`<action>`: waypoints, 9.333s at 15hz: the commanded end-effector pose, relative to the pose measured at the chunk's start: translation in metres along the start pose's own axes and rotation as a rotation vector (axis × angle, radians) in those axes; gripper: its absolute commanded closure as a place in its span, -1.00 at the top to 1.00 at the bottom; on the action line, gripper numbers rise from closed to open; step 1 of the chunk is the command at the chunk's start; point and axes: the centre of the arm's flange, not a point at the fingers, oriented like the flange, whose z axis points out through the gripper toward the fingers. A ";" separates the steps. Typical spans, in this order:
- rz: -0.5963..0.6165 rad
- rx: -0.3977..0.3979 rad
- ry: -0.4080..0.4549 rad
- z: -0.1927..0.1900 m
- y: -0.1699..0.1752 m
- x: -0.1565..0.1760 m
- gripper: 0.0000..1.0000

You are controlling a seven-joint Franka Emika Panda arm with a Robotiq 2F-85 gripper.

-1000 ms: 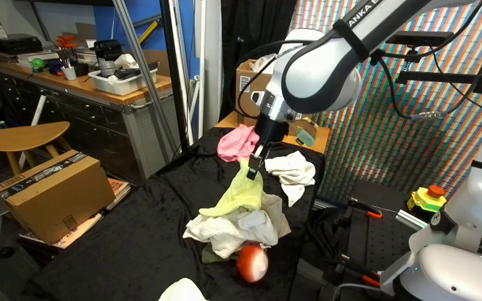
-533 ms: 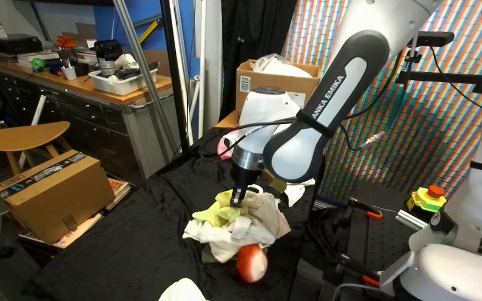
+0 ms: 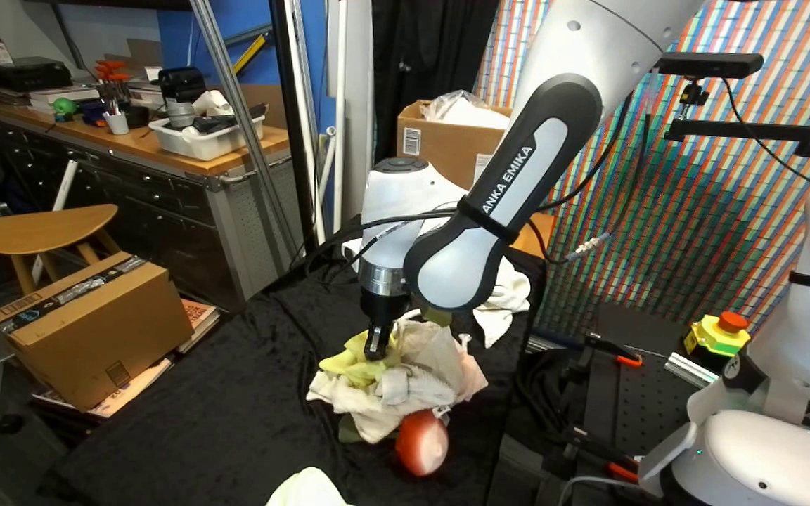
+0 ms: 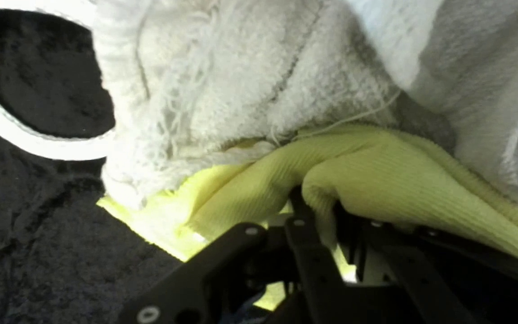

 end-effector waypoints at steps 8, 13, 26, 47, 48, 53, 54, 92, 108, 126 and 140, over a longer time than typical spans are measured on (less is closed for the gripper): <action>-0.051 -0.054 -0.074 -0.050 -0.010 -0.022 1.00; -0.050 -0.103 -0.010 -0.077 -0.002 -0.026 0.99; -0.162 -0.120 0.021 -0.140 -0.017 -0.012 1.00; -0.394 0.013 -0.041 -0.053 -0.171 0.071 1.00; -0.385 0.025 -0.041 -0.048 -0.176 0.073 1.00; -0.289 0.165 -0.110 -0.031 -0.189 0.081 1.00; -0.268 0.182 -0.125 -0.026 -0.192 0.082 1.00; -0.254 0.270 -0.242 0.001 -0.218 0.041 -0.80; 0.175 0.185 0.060 -0.111 -0.046 0.025 -0.80; 0.406 -0.044 0.131 -0.010 -0.003 0.019 -0.80; 0.392 -0.046 0.083 -0.015 -0.005 0.016 0.50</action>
